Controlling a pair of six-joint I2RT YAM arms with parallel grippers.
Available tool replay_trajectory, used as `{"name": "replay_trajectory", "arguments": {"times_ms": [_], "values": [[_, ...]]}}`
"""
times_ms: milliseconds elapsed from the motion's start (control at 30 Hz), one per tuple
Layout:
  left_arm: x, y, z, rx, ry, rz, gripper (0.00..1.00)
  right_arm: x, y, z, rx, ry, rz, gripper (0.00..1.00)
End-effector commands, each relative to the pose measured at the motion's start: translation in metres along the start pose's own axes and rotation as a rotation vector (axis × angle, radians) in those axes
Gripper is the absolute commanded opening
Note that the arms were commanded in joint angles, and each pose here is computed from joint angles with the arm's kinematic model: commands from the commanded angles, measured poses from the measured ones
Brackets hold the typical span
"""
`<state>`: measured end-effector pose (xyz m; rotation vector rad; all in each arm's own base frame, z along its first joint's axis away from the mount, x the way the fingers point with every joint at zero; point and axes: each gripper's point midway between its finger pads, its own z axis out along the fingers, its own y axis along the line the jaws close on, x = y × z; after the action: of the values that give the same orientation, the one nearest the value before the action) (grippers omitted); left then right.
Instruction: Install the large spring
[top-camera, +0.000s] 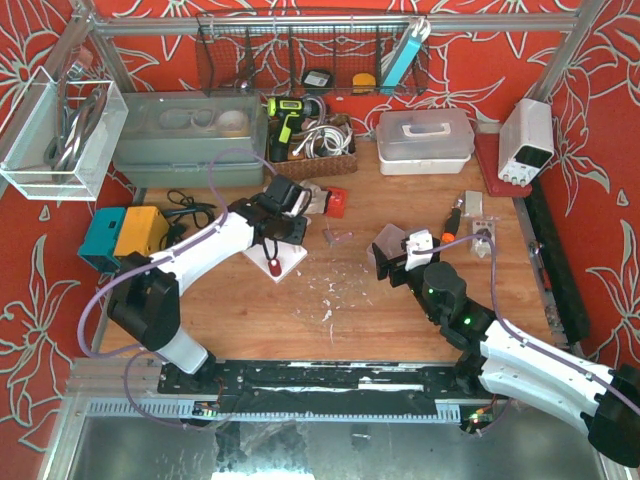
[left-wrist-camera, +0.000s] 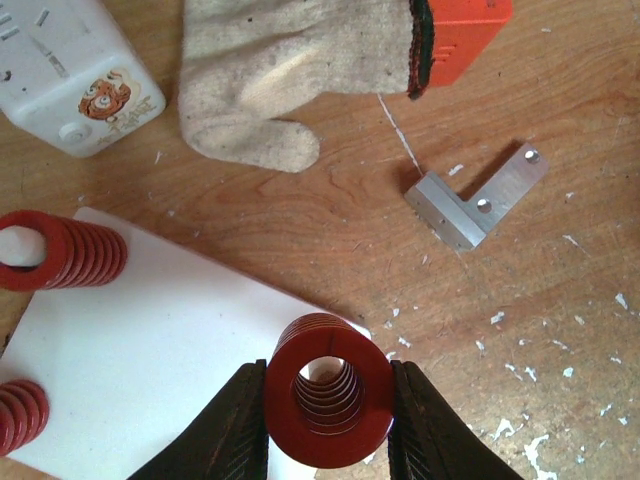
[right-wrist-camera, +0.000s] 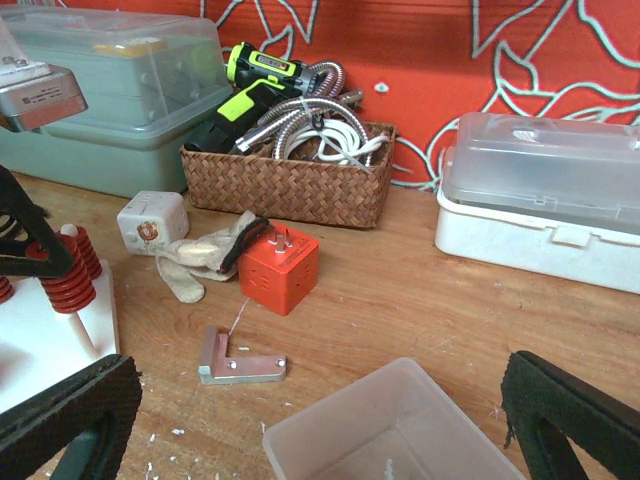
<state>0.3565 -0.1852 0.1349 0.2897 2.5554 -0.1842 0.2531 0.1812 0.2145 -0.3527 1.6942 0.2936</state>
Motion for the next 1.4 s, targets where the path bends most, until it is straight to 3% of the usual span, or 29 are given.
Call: {"name": "replay_trajectory", "arguments": {"times_ms": [0, 167, 567, 700, 800, 867, 1067, 1133, 1367], "values": [[0.015, 0.004, -0.01, -0.013, 0.049, 0.0, 0.02, 0.008, -0.002, 0.0, 0.003, 0.016, 0.006, 0.99], [0.014, 0.003, -0.013, 0.0, 0.036, 0.001, 0.04, 0.008, -0.004, 0.001, 0.013, 0.019, -0.001, 0.99], [0.036, 0.007, 0.021, -0.02, 0.08, -0.006, 0.08, 0.008, -0.005, 0.0, 0.009, 0.014, 0.007, 0.99], [0.034, 0.007, 0.025, -0.026, 0.073, -0.008, 0.21, 0.007, -0.006, -0.001, 0.015, 0.012, 0.008, 0.99], [0.029, 0.007, 0.024, -0.026, 0.059, -0.013, 0.45, 0.008, -0.007, -0.001, 0.016, 0.012, 0.011, 0.99], [0.022, 0.004, 0.021, -0.013, 0.037, -0.017, 0.53, 0.008, -0.006, -0.001, 0.014, 0.012, 0.013, 0.99], [-0.011, -0.005, -0.009, 0.053, -0.125, -0.046, 0.71, 0.011, -0.009, 0.002, 0.03, 0.024, 0.01, 0.99], [-0.026, -0.01, -0.025, 0.095, -0.227, -0.055, 0.98, 0.013, -0.01, 0.002, 0.038, 0.029, 0.003, 0.99], [-0.046, -0.011, -0.098, 0.213, -0.667, -0.032, 1.0, 0.003, -0.032, -0.002, 0.146, 0.0, -0.034, 0.99]]}}
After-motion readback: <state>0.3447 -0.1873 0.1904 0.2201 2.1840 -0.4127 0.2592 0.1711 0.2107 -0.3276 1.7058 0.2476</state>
